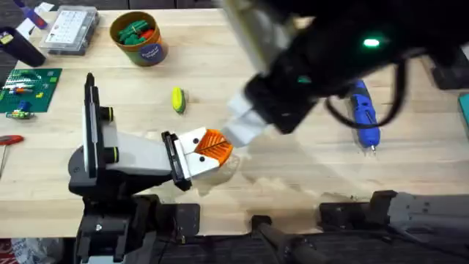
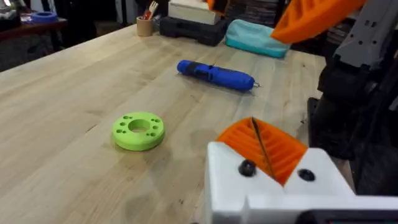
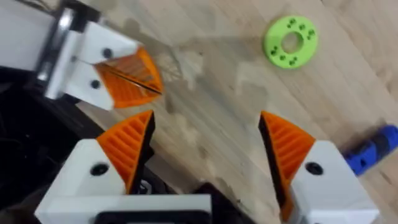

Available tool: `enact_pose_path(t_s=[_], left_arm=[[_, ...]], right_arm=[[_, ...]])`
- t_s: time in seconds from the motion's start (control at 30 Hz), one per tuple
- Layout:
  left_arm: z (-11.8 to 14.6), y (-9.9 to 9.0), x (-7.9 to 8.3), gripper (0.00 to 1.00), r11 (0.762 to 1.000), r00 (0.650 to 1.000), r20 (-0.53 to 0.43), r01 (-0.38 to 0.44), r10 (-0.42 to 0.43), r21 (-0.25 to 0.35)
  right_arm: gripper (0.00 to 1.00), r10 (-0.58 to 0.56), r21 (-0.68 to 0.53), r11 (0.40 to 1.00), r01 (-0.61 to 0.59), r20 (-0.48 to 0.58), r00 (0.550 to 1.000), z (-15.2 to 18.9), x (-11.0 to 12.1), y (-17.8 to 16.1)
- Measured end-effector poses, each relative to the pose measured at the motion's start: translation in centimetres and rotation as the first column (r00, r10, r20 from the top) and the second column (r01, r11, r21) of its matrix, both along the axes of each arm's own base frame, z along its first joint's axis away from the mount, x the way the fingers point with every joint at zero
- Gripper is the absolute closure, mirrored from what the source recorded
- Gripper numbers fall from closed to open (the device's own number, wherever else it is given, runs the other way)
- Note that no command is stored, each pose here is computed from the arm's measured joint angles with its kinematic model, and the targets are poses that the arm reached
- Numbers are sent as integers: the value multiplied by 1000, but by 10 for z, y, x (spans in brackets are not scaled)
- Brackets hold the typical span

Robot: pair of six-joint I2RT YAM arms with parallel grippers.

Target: Pick up the gripper from the table and insert it into the empty holder that is missing its gripper. Then pick up a screw, insert it into the mounting hole, and use the screwdriver to tighten it. Finally, clean up the table by picking up the vegetable and placing it into the bucket.

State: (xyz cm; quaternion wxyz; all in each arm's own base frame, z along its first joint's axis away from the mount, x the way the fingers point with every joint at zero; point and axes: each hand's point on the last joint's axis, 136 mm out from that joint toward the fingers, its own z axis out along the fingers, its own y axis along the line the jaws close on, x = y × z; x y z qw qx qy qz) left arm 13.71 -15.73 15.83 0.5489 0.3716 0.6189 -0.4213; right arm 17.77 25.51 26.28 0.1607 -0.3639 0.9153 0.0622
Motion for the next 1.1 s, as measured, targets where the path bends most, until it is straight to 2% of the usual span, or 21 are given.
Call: enact_pose_path(t_s=[0.13, 0.33, 0.7, 0.9, 1.0, 1.03, 1.1], left_arm=[[0, 0, 0, 997, 1000, 1000, 1, 0, 0, 0], [0, 0, 0, 997, 1000, 1000, 1, 0, 0, 0], [0, 0, 0, 997, 1000, 1000, 1, 0, 0, 0], [0, 0, 0, 997, 1000, 1000, 1, 0, 0, 0], [0, 0, 0, 997, 1000, 1000, 1, 0, 0, 0], [0, 0, 0, 997, 1000, 1000, 1, 0, 0, 0], [0, 0, 0, 997, 1000, 1000, 0, 0, 0, 0]], right_arm=[[5, -129, 8, 992, 129, 15, 992, -5, 14, -38], [6, -299, 9, 954, 299, 24, 954, -9, 31, -88], [5, -405, 6, 914, 405, 24, 914, -9, 49, -117], [6, -435, -57, 898, 436, 25, 900, -13, 46, -136], [6, -486, -81, 869, 487, 39, 873, -13, 52, -154], [6, -548, -93, 830, 550, 52, 835, -13, 59, -173], [6, -595, -109, 795, 597, 56, 802, -17, 64, -190]])
